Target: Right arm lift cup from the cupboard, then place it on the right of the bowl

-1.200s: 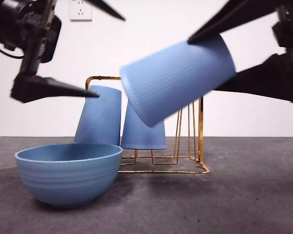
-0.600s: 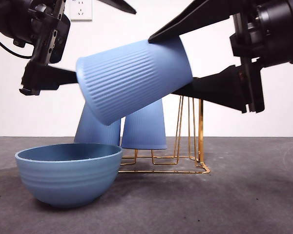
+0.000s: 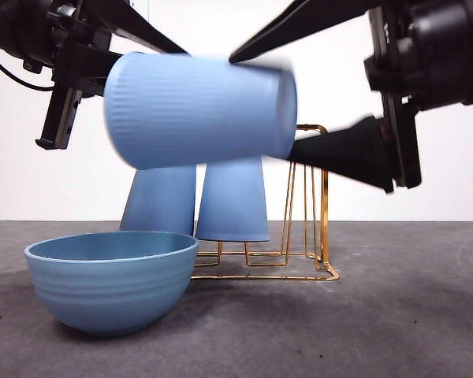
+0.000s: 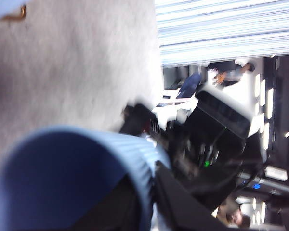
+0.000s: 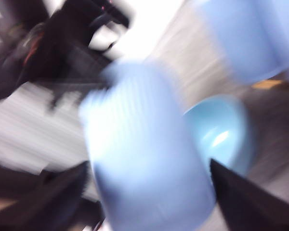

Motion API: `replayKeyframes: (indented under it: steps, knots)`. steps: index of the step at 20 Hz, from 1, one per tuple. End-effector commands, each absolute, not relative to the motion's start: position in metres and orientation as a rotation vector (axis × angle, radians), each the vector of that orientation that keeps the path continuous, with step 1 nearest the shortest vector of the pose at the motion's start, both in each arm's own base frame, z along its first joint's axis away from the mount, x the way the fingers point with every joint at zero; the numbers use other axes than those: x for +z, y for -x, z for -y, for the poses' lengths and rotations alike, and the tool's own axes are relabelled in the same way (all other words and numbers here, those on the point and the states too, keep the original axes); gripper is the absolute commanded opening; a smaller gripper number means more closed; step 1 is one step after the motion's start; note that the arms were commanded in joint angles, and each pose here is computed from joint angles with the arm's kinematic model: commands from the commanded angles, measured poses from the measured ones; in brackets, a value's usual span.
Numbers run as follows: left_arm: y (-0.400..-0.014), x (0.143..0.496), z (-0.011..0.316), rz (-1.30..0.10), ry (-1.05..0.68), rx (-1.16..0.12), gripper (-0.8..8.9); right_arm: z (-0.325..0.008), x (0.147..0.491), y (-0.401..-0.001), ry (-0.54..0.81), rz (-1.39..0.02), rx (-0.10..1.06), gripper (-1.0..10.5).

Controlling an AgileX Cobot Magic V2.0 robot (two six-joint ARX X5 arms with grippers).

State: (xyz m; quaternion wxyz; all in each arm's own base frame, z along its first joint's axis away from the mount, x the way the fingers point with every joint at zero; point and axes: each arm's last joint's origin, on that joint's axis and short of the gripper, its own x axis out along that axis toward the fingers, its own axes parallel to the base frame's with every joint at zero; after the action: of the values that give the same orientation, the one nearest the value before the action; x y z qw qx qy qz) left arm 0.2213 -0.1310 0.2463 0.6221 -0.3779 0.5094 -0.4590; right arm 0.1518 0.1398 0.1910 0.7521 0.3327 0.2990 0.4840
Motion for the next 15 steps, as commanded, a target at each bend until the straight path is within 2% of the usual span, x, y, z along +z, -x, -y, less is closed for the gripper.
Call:
replayKeyframes:
  steps: [1,10,15]
  knots:
    - [-0.223,0.247,0.134,-1.170,0.861,-1.063,0.10,-0.142,0.193,-0.153,-0.726,-0.638,1.063,5.6]
    - [-0.220,0.254,0.143,-1.162,0.835,-1.088,0.11,-0.117,0.203,-0.148,-0.726,-0.639,0.963,5.5]
    - [-0.212,0.260,0.155,-1.174,0.709,-1.056,0.11,-0.098,0.213,-0.129,-0.728,-0.634,0.861,5.5]
